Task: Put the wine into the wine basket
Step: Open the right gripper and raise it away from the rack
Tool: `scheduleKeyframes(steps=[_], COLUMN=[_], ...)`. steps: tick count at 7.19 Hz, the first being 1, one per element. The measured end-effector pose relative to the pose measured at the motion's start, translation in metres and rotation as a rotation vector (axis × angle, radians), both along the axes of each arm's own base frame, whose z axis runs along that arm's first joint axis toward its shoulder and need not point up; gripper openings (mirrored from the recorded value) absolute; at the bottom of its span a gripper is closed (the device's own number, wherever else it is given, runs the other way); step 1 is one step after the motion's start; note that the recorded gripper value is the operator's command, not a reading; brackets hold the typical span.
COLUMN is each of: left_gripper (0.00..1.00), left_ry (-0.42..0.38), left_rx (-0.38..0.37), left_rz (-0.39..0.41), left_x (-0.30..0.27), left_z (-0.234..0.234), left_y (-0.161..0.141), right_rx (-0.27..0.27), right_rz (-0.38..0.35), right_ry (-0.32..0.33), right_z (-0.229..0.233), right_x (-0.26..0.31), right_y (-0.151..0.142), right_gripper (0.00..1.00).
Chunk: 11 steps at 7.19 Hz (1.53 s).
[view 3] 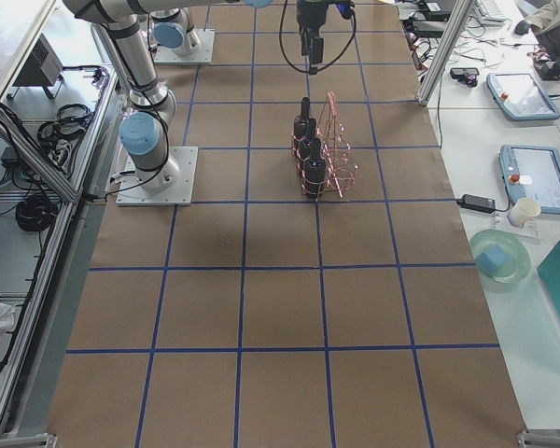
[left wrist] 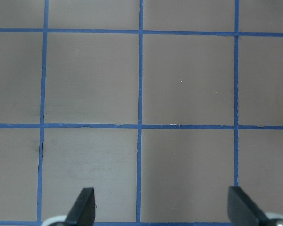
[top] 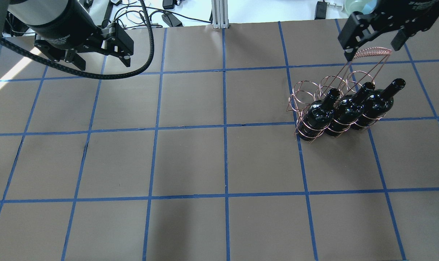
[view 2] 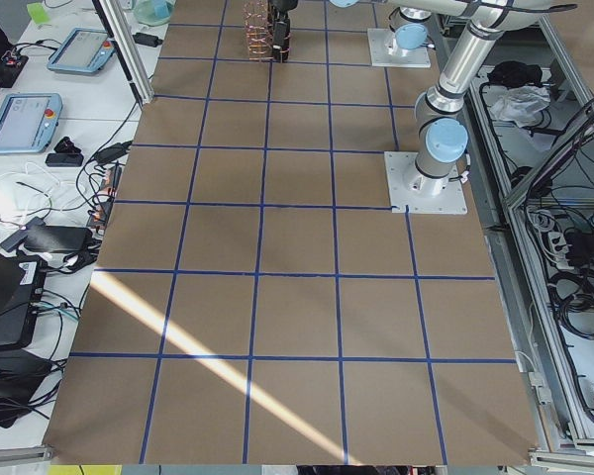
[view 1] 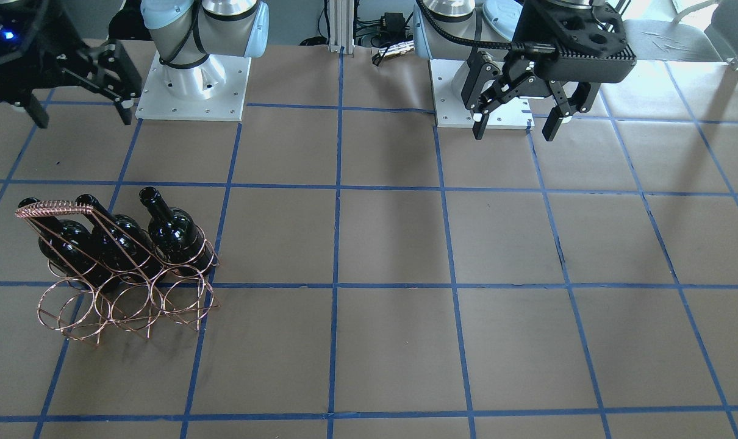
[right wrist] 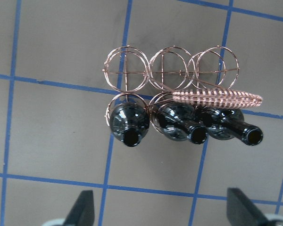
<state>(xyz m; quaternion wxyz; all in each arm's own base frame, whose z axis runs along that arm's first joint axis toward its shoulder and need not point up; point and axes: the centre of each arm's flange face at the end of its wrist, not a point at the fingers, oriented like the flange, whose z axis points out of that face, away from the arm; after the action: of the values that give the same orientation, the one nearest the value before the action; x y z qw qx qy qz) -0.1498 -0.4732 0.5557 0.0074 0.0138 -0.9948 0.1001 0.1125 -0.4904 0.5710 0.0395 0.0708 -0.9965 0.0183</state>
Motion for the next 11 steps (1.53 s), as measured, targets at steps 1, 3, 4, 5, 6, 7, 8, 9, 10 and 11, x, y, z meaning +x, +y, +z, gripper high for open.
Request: scheduleKeyframes(steps=[1, 3, 4, 5, 6, 7, 8, 9, 10, 11], left_gripper=[1.00, 1.00, 1.00, 1.00, 1.00, 1.00, 1.00, 1.00, 1.00, 1.00], left_ry=[0.000, -0.001, -0.001, -0.001, 0.000, 0.001, 0.001, 0.002, 0.003, 0.005], left_rx=[0.001, 0.005, 0.009, 0.014, 0.015, 0.016, 0.024, 0.035, 0.047, 0.065], left_rz=[-0.001, -0.002, -0.002, -0.002, -0.002, 0.000, 0.004, 0.006, 0.006, 0.006], left_x=[0.000, -0.001, -0.001, -0.001, 0.000, 0.000, -0.001, -0.001, -0.001, -0.001], left_z=[0.000, -0.002, -0.003, -0.003, -0.003, -0.003, -0.003, -0.003, -0.003, -0.003], left_y=[0.000, 0.003, 0.006, 0.008, 0.008, 0.006, 0.004, 0.003, 0.004, 0.005], right_rx=[-0.005, -0.007, -0.004, 0.003, 0.009, 0.016, 0.025, 0.029, 0.030, 0.031], right_rz=[-0.021, -0.065, -0.073, -0.078, -0.078, -0.076, -0.076, -0.076, -0.076, -0.075], right_ry=[-0.014, -0.051, -0.058, -0.065, -0.060, -0.047, -0.039, -0.036, -0.034, -0.031], right_z=[0.003, 0.004, 0.002, -0.001, -0.003, -0.006, -0.011, -0.012, -0.013, -0.014], right_x=[0.020, 0.036, 0.037, 0.038, 0.038, 0.036, 0.036, 0.035, 0.035, 0.035], right_y=[0.006, 0.010, 0.010, 0.010, 0.009, 0.010, 0.011, 0.012, 0.012, 0.012], right_gripper=[1.00, 1.00, 1.00, 1.00, 1.00, 1.00, 1.00, 1.00, 1.00, 1.00])
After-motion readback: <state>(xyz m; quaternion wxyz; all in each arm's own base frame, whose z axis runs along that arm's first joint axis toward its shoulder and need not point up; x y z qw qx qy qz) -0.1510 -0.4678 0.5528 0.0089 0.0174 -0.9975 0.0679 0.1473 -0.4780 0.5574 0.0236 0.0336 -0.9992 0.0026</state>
